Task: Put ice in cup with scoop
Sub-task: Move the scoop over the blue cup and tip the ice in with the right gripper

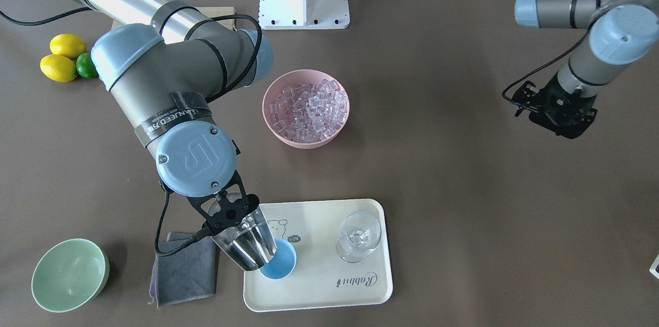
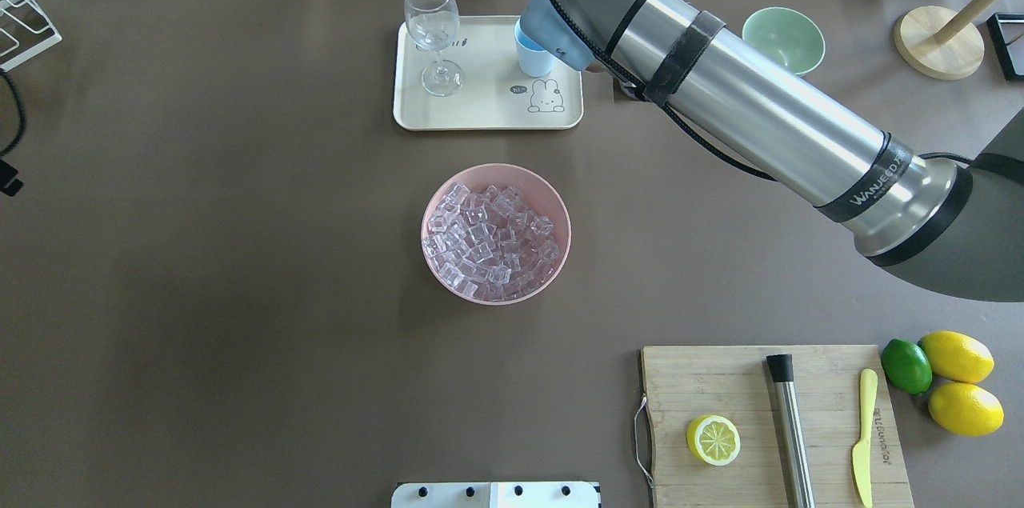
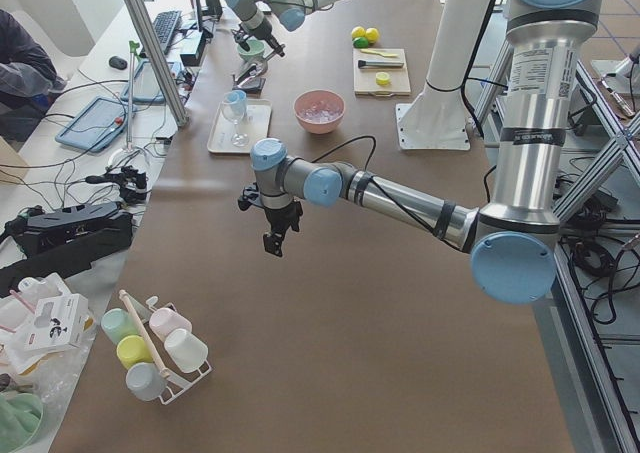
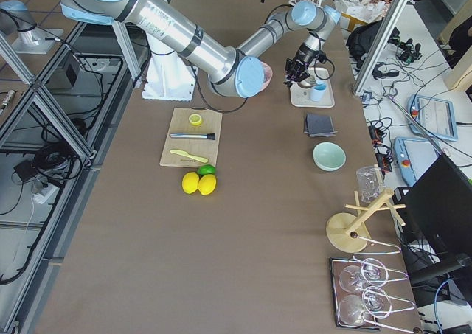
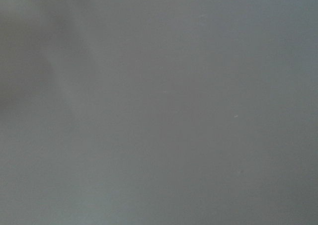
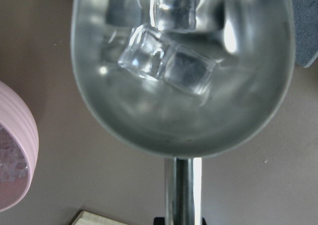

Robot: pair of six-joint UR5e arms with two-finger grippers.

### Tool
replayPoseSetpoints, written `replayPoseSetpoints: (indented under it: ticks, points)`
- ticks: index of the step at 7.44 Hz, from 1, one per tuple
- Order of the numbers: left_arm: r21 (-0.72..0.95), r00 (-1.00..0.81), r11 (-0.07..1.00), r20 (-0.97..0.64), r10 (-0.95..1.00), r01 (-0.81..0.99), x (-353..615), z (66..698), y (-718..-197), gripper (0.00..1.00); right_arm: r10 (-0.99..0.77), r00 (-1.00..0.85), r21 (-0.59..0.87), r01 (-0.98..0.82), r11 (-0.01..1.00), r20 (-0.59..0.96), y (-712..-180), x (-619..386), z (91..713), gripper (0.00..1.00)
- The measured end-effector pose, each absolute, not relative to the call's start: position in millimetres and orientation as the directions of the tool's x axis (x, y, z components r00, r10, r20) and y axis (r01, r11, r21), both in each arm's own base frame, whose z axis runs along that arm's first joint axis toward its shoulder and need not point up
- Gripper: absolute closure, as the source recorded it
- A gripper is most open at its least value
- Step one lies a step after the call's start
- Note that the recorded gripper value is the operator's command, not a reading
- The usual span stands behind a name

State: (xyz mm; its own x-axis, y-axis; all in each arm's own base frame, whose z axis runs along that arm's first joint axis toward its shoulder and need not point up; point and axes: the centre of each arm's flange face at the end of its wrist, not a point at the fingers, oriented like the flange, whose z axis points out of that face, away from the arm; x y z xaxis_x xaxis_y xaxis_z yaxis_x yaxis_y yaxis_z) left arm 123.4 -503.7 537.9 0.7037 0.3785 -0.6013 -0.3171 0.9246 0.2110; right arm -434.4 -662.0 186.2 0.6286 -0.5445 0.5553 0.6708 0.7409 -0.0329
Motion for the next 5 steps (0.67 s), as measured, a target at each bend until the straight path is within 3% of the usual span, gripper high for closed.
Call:
replayPoseSetpoints:
  ticks: [5]
  points:
    - [-0.045,0.735,0.998,-0.676,-0.057,0.036,-61,657,-450,0.02,-0.539,0.627,-0.12,0.707,0.697,0.563,-662,-435,166,1.0]
